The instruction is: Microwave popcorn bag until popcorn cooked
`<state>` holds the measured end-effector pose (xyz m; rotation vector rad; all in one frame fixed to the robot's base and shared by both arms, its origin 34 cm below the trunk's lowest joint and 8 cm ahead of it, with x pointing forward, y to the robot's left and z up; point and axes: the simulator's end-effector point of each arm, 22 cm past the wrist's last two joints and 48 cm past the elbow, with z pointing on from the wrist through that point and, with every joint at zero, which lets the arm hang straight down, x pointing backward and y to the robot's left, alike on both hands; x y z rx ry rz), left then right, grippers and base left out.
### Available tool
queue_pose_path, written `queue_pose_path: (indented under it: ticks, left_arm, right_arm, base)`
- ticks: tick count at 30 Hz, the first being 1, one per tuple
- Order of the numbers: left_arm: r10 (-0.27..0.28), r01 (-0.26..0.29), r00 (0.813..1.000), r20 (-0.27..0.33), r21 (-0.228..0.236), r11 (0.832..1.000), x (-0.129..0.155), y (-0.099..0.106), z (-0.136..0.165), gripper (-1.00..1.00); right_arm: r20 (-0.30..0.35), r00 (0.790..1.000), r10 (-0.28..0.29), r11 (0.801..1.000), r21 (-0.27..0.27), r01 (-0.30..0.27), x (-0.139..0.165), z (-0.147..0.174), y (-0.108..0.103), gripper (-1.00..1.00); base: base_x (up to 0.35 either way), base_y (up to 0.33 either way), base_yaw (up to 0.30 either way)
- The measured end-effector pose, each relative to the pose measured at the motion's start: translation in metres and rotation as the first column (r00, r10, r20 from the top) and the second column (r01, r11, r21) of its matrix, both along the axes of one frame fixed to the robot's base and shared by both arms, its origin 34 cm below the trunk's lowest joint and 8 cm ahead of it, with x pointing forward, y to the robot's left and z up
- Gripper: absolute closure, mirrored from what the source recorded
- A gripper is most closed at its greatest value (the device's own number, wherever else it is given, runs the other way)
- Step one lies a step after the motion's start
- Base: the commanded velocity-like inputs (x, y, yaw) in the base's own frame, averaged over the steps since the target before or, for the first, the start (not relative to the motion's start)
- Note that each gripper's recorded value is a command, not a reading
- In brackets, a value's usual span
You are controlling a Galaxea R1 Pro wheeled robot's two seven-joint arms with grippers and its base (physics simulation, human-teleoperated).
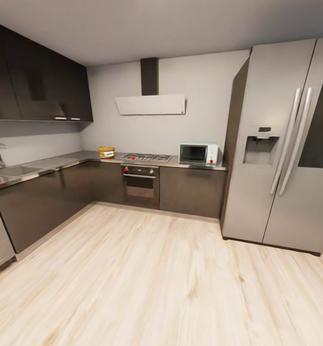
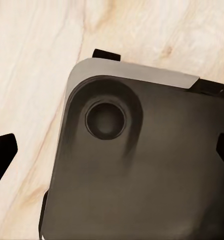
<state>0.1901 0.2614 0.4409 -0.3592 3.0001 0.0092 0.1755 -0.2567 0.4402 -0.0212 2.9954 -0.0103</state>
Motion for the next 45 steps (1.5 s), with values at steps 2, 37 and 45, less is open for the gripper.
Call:
queue_pose_path:
  ticks: [2, 37, 45]
  left_arm:
    - [0.0, 0.0, 1.0, 0.0, 0.0, 1.0, 0.0, 0.0, 0.0, -1.0]
    - [0.002, -0.002, 1.0, 0.0, 0.0, 1.0, -0.0001, 0.0, 0.0, -1.0]
    - [0.002, -0.002, 1.0, 0.0, 0.0, 1.0, -0.0001, 0.0, 0.0, -1.0]
  right_arm:
    - [0.0, 1.0, 0.0, 1.0, 0.0, 0.0, 0.0, 0.0, 0.0, -1.0]
    - [0.0, 1.0, 0.003, 1.0, 0.0, -0.003, 0.0, 0.0, 0.0003, -1.0]
    - [0.0, 1.0, 0.003, 1.0, 0.0, -0.003, 0.0, 0.0, 0.0002, -1.0]
  base:
    - [0.322, 0.0, 0.0]
    - [0.322, 0.0, 0.0]
    - [0.322, 0.0, 0.0]
